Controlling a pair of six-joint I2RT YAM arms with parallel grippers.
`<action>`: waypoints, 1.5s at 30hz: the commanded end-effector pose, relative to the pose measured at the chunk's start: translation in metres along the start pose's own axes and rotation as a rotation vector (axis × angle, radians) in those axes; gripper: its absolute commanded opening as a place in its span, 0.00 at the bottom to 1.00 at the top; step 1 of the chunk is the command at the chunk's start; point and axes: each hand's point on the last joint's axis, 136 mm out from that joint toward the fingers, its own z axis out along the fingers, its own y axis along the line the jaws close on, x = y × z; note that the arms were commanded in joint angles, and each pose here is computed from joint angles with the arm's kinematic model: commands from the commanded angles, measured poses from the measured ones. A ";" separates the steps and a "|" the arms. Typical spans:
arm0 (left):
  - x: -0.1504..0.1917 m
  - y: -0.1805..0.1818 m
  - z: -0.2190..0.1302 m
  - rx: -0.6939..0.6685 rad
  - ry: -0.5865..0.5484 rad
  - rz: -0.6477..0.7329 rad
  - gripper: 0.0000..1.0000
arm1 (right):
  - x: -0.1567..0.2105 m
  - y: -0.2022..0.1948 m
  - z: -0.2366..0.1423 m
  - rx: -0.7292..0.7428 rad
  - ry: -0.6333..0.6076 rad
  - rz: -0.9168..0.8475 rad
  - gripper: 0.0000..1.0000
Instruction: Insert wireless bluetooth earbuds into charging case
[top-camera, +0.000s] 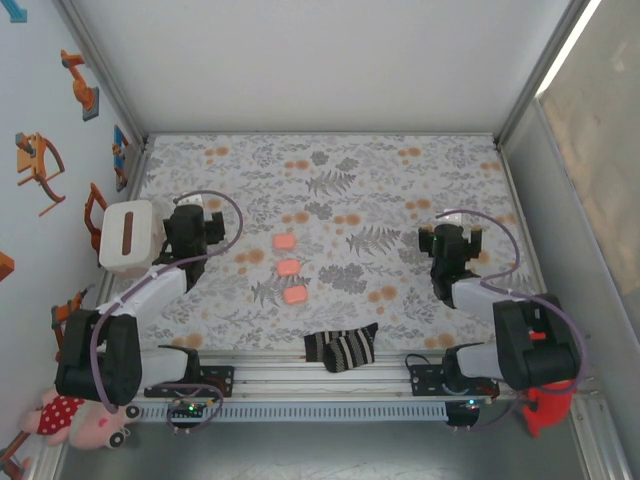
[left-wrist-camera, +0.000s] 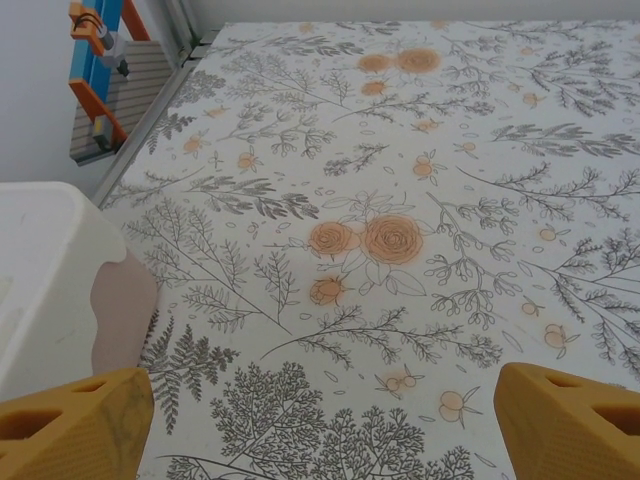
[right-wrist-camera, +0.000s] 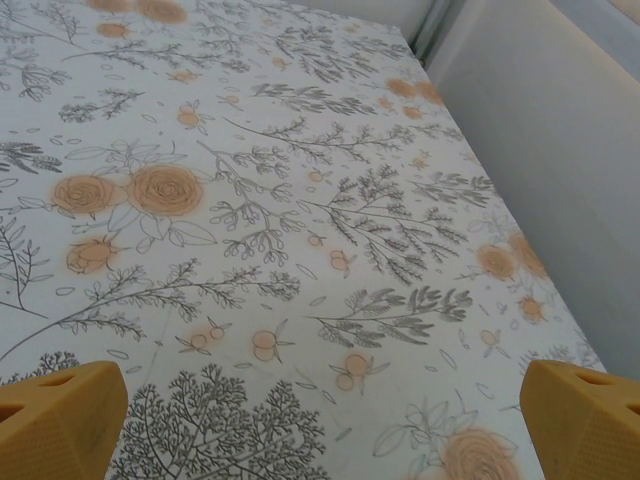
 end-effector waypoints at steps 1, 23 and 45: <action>-0.019 -0.001 0.004 0.030 -0.103 -0.004 0.93 | -0.032 -0.003 0.003 -0.016 -0.165 0.090 1.00; 0.015 0.002 0.026 0.121 -0.123 -0.008 0.96 | -0.002 -0.011 0.040 -0.132 -0.069 0.243 1.00; 0.037 0.008 0.048 0.143 -0.079 -0.069 0.96 | -0.001 -0.010 0.040 -0.134 -0.066 0.240 1.00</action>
